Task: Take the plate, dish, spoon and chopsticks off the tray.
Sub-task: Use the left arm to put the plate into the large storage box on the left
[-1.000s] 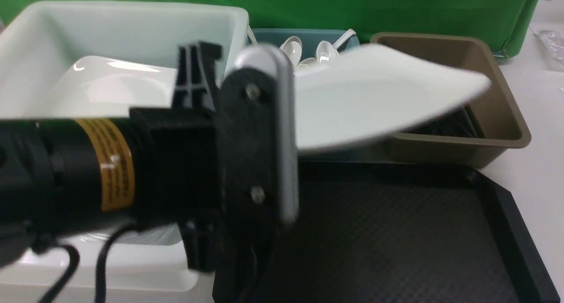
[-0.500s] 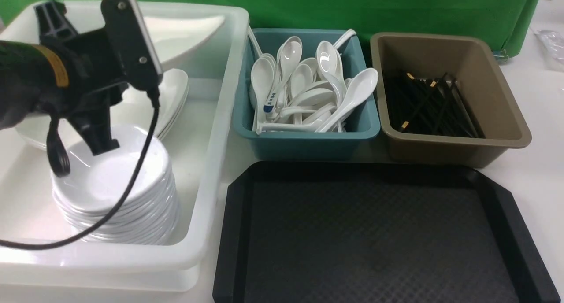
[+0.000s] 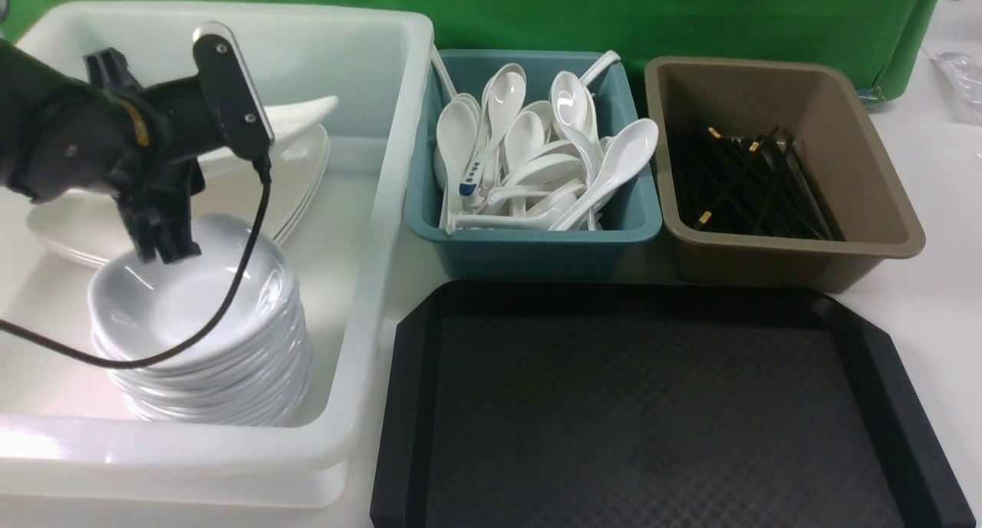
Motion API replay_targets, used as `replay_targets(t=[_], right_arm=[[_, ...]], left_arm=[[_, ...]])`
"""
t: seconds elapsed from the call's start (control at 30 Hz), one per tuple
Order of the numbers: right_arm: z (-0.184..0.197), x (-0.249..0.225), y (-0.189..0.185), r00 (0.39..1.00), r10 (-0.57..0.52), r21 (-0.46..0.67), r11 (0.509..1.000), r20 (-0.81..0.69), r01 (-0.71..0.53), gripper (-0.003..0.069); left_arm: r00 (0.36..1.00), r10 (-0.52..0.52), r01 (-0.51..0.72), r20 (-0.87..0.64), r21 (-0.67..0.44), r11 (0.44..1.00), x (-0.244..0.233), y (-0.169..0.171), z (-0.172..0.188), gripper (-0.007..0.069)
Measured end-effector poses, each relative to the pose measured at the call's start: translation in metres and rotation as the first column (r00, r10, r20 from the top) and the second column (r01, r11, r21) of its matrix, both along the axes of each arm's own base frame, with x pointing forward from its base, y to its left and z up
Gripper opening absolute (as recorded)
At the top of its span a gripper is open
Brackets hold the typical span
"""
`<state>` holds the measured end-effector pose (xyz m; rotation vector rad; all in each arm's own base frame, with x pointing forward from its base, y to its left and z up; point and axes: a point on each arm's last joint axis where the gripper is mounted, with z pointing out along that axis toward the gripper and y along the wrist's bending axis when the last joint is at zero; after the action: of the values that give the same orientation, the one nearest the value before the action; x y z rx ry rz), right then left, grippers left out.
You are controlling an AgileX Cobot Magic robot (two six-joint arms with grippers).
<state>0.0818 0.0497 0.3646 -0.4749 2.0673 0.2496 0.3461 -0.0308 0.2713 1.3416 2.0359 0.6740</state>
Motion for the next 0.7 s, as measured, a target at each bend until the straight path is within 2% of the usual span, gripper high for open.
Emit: replay_targets(t=[0.17,0.23,0.3,0.33,0.43,0.5,0.57,0.6,0.7], right_arm=[[-0.001,-0.001,0.001,1.000,0.017,-0.005,1.000,-0.009,-0.017,0.0022],[-0.001,-0.001,0.001,1.000,0.025,-0.007,1.000,-0.014,-0.025,0.0022],[-0.002,-0.002,0.002,0.999,0.033,-0.002,0.999,-0.021,-0.033,0.0022],[-0.002,-0.002,0.002,0.999,0.033,-0.003,0.999,-0.022,-0.033,0.0022],[-0.002,-0.003,0.003,0.999,0.038,0.003,0.999,-0.030,-0.038,0.0022],[-0.002,-0.003,0.003,0.999,0.039,0.004,0.999,-0.031,-0.039,0.0022],[-0.002,-0.003,0.003,0.999,0.041,0.006,0.999,-0.035,-0.041,0.0022],[-0.002,-0.003,0.003,0.999,0.041,0.006,0.999,-0.035,-0.041,0.0022],[-0.002,-0.003,0.003,0.998,0.042,0.005,0.999,-0.035,-0.042,0.0022]], left_arm=[[1.000,-0.004,0.004,-0.028,0.016,1.000,0.004,0.000,-0.009,0.0052],[1.000,-0.007,0.007,-0.028,0.022,1.000,0.005,0.000,-0.010,0.0089],[1.000,-0.012,0.012,-0.019,0.024,1.000,0.005,0.000,-0.009,0.0176],[1.000,-0.012,0.013,-0.018,0.023,1.000,0.005,0.000,-0.009,0.0184],[1.000,-0.004,0.004,-0.013,0.002,1.000,0.004,-0.001,-0.007,0.0346],[1.000,0.004,-0.005,-0.012,-0.017,1.000,0.004,-0.001,-0.006,0.0388],[1.000,0.029,-0.029,-0.004,-0.071,0.997,0.000,-0.003,0.002,0.0484],[0.999,0.032,-0.032,-0.003,-0.078,0.996,-0.001,-0.003,0.002,0.0491],[0.998,0.054,-0.051,0.017,-0.123,0.991,-0.009,-0.003,0.016,0.0575]])
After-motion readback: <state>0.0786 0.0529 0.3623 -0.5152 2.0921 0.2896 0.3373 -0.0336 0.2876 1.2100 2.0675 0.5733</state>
